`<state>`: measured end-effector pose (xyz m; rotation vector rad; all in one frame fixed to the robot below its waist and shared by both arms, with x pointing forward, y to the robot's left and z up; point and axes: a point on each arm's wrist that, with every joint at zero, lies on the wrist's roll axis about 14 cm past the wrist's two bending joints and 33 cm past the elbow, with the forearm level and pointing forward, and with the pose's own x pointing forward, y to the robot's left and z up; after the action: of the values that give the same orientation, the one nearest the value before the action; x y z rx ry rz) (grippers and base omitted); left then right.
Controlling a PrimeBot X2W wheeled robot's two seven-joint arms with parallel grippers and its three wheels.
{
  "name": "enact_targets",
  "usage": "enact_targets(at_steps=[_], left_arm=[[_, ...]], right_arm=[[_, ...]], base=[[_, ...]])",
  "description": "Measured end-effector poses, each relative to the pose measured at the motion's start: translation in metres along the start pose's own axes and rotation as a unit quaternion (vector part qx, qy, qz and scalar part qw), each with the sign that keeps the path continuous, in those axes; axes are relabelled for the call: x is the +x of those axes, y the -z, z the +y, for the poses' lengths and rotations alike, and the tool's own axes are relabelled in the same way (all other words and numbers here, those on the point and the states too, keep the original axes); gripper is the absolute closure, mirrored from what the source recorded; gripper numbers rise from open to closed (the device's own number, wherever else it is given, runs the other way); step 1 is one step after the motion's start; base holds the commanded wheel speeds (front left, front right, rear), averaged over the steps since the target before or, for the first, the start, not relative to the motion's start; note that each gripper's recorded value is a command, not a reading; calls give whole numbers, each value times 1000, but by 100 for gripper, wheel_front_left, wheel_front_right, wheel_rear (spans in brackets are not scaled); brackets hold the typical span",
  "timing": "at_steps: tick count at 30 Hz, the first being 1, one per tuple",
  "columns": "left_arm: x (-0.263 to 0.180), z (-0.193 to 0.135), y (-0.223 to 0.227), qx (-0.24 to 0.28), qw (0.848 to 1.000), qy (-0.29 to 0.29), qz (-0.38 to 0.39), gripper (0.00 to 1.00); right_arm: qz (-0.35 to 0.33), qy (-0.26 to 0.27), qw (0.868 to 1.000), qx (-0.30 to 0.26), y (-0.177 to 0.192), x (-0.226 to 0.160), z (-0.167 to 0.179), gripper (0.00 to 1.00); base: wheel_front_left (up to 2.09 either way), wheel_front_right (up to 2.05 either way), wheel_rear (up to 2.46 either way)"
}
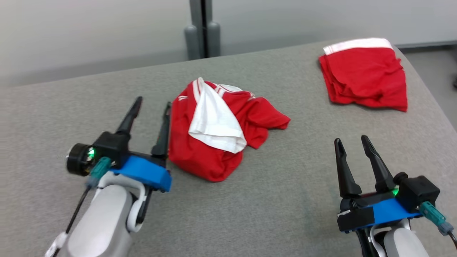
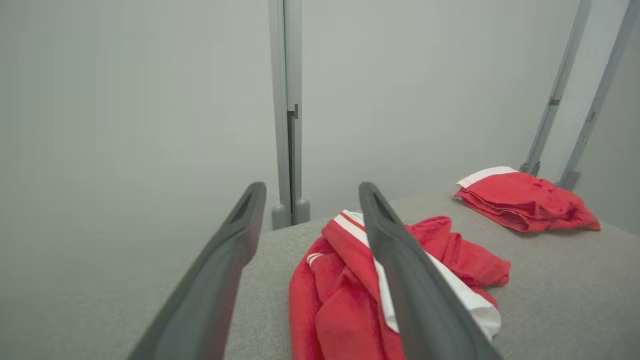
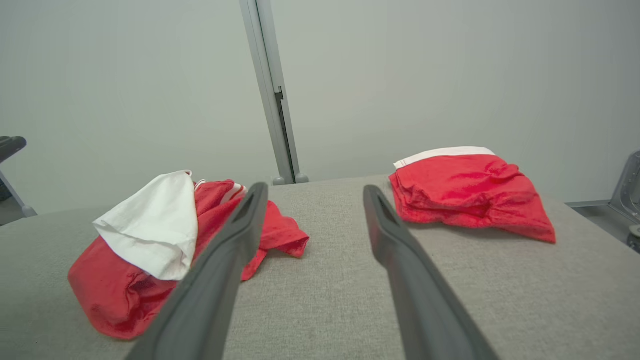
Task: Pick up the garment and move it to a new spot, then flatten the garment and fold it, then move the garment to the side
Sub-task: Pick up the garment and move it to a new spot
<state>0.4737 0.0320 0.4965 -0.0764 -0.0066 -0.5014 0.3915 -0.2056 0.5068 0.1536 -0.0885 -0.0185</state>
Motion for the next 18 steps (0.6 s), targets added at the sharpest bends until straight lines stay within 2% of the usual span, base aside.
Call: enact_targets(at_steps=[9,18], left_arm=[[-67,74,-48,29,988,-135,-70,0],[-140,113,-33,52,971,-230,-43,0]], right_arm=[[0,-29,1000,7,2,5,21,0],[4,-47,999,7,5,6,33,0]], base=[[0,0,0],[0,0,0]])
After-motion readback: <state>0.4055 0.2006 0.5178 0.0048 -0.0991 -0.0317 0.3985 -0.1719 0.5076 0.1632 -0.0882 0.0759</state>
